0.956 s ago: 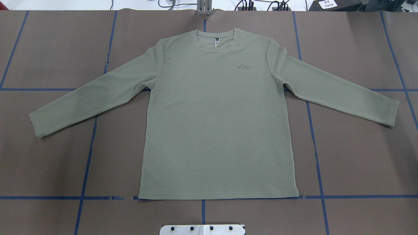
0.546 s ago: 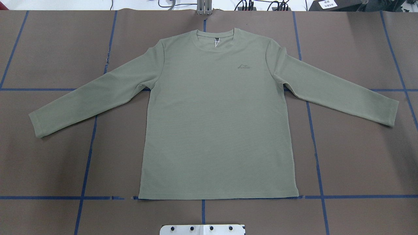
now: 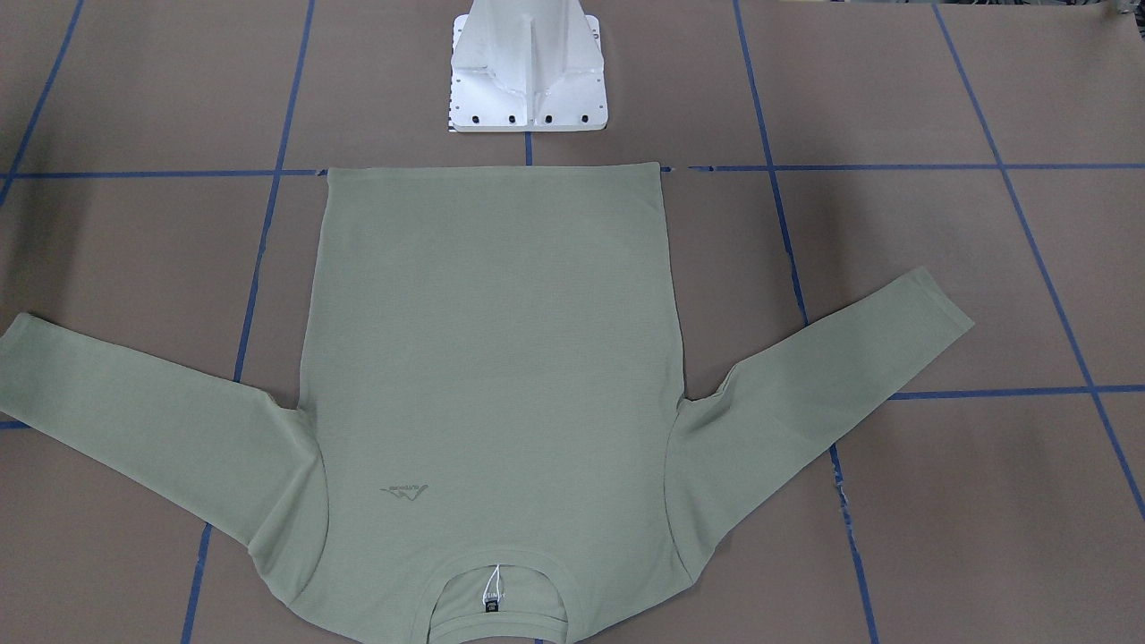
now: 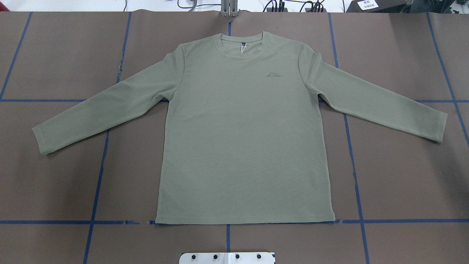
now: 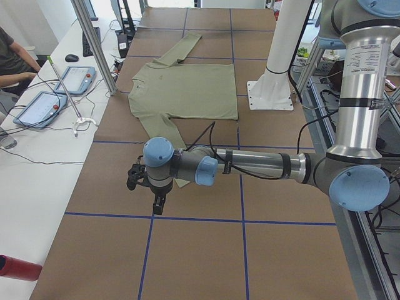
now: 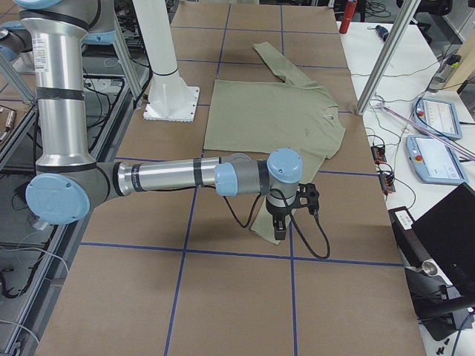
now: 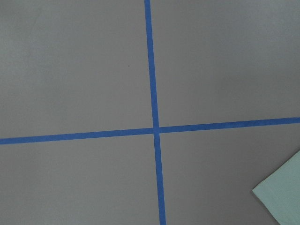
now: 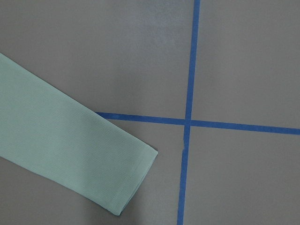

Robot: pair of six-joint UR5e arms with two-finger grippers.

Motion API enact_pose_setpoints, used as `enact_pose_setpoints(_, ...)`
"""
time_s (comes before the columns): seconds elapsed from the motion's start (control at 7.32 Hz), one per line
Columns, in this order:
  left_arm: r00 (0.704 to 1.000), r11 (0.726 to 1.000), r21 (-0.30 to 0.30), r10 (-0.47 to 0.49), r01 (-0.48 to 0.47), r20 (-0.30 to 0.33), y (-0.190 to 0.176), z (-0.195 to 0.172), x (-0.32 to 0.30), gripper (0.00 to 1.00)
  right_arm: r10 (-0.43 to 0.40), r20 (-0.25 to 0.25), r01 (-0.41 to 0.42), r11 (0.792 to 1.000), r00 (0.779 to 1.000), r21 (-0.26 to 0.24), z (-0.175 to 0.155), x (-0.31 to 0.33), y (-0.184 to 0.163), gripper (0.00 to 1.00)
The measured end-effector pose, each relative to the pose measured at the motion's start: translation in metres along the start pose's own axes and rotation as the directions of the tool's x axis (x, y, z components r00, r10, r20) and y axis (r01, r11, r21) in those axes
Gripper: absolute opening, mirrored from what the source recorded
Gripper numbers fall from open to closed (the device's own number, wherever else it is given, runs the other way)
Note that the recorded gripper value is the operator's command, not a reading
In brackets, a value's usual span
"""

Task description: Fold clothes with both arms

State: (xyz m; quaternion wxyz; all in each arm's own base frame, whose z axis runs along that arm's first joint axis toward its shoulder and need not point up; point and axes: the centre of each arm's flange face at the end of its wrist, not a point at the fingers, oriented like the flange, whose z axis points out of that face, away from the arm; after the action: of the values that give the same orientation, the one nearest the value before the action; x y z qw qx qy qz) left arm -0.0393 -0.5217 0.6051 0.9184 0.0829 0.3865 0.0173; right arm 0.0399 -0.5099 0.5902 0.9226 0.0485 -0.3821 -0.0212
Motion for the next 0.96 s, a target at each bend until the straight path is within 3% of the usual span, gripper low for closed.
enact_pose_setpoints(0.41, 0.995, 1.0, 0.007, 0.015, -0.015, -0.102, -0.006, 0.001, 0.012, 0.99, -0.099, 0.026, 0.098, 0.994, 0.995, 0.041, 0.042, 0.006, -0.007, 1.0)
enact_pose_setpoints(0.68, 0.988, 0.995, 0.068, 0.087, -0.079, -0.124, -0.017, 0.003, 0.017, 0.99, -0.196, 0.044, 0.194, 0.98, 0.98, 0.046, 0.097, 0.009, -0.009, 1.0)
enact_pose_setpoints(0.96, 0.982, 0.987, 0.102, 0.139, -0.126, -0.126, -0.017, 0.01, 0.019, 0.99, -0.229, 0.058, 0.227, 0.973, 0.972, 0.044, 0.132, 0.005, -0.005, 1.0)
